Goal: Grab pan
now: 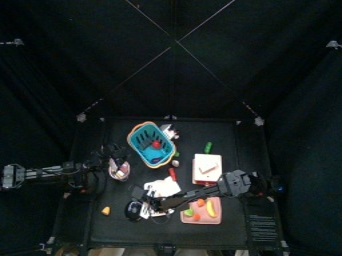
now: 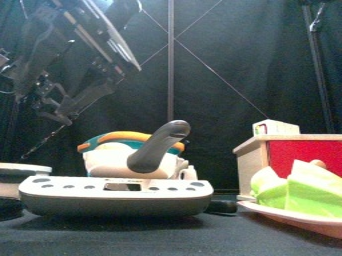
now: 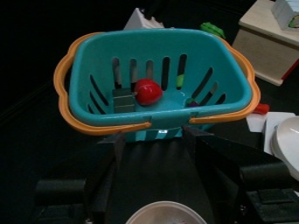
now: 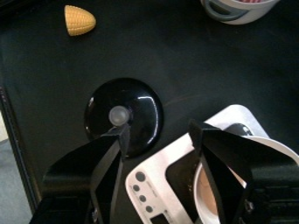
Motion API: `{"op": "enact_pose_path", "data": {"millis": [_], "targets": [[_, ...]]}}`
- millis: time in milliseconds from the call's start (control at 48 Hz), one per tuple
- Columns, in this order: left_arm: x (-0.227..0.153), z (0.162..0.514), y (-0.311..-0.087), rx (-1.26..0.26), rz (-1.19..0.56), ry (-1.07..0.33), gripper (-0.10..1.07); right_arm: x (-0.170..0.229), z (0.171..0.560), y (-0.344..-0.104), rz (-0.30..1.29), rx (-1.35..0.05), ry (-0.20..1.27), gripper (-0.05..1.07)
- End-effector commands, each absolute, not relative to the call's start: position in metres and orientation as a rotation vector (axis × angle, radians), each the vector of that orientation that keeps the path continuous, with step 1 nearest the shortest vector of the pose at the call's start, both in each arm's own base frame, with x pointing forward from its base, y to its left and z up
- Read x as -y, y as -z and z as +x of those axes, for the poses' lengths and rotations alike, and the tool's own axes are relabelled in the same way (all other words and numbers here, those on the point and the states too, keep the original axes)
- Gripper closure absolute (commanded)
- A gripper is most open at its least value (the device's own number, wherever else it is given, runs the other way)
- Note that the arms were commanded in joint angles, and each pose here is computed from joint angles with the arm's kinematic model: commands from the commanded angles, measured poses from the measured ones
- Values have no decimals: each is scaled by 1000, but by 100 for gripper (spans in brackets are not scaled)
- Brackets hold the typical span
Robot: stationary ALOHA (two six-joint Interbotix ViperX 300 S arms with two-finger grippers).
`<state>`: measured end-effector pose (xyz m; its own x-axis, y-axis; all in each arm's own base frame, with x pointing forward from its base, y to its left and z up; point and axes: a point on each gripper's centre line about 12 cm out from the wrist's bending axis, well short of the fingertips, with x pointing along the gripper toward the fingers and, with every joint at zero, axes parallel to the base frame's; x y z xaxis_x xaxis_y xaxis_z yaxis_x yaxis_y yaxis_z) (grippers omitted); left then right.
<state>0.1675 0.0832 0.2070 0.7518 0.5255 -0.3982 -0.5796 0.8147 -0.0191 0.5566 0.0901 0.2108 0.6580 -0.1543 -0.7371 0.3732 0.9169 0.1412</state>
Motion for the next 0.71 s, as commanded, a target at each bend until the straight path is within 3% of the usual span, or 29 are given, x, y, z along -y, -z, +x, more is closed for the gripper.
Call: {"op": "enact_pose_path", "data": {"millis": [0, 125, 417, 688], "targets": [[-84, 170, -213, -377, -141, -607, 7, -73, 543, -256, 335, -734, 310, 13], [-84, 170, -213, -376, -142, -606, 7, -57, 525, -257, 352, -760, 337, 13], [-84, 169, -212, -378, -143, -608, 7, -16, 474, -229, 456, -881, 432, 13], [-84, 169, -212, -378, -155, -606, 7, -4, 455, -207, 411, -941, 469, 13]]}}
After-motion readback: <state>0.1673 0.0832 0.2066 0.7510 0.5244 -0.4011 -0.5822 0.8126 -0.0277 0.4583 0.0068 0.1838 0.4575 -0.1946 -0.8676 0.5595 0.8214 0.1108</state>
